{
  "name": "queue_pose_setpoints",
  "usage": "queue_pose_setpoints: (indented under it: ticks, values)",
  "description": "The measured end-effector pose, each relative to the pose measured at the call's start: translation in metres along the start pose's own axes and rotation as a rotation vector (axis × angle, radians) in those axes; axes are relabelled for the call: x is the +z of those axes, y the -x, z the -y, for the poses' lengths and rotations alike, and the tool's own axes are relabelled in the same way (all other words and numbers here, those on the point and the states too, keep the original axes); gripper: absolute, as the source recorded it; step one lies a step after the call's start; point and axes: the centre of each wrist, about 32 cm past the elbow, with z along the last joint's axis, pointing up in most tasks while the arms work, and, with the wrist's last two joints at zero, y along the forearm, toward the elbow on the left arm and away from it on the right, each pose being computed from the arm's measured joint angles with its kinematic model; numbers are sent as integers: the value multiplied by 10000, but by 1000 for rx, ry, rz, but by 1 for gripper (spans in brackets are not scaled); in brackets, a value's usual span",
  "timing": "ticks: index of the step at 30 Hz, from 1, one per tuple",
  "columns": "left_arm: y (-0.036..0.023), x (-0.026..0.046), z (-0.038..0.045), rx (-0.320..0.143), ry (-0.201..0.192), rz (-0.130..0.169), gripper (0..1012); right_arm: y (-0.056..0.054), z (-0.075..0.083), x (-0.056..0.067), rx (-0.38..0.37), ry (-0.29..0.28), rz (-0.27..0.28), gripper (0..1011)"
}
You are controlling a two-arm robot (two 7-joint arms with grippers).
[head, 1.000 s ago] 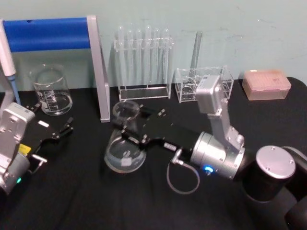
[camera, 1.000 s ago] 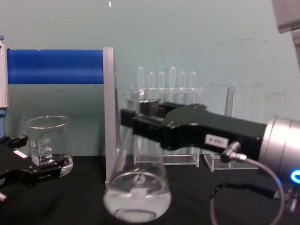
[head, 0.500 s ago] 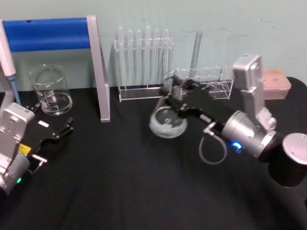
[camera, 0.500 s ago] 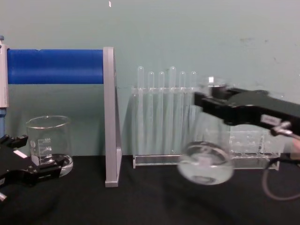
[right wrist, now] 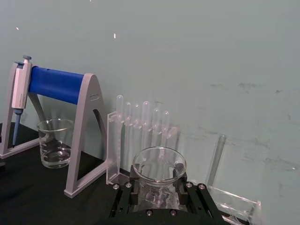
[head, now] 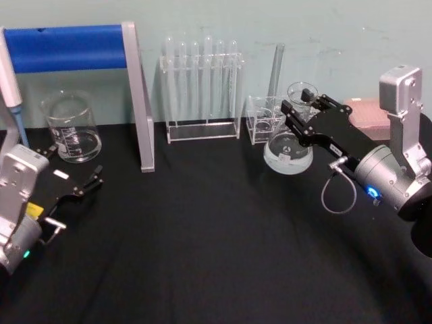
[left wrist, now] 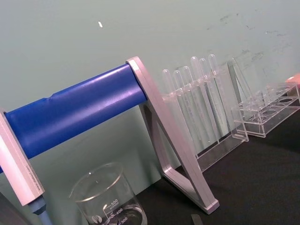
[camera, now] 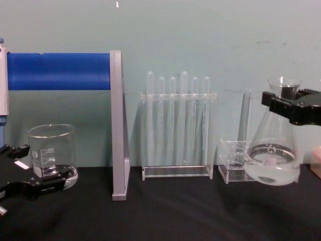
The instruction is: Grasp the erlenmeyer flask with one hand, shake it three times, then place it back.
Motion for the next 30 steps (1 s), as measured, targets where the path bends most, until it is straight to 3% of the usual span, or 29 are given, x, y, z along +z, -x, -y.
queue_pose_setpoints:
  ticks: [5,11,20,30]
  values:
    - [0,0,0,0,0,0,1001,50,-17,-7,23,-1,-10,456]
    - [0,0,0,0,0,0,1001,223,-82,10,113,-12,-34,456]
    - [0,0,0,0,0,0,1001,587,-199,43,311,-34,-87,456]
    - [0,0,0,0,0,0,1001,887,-284,39,471,-18,-115,456]
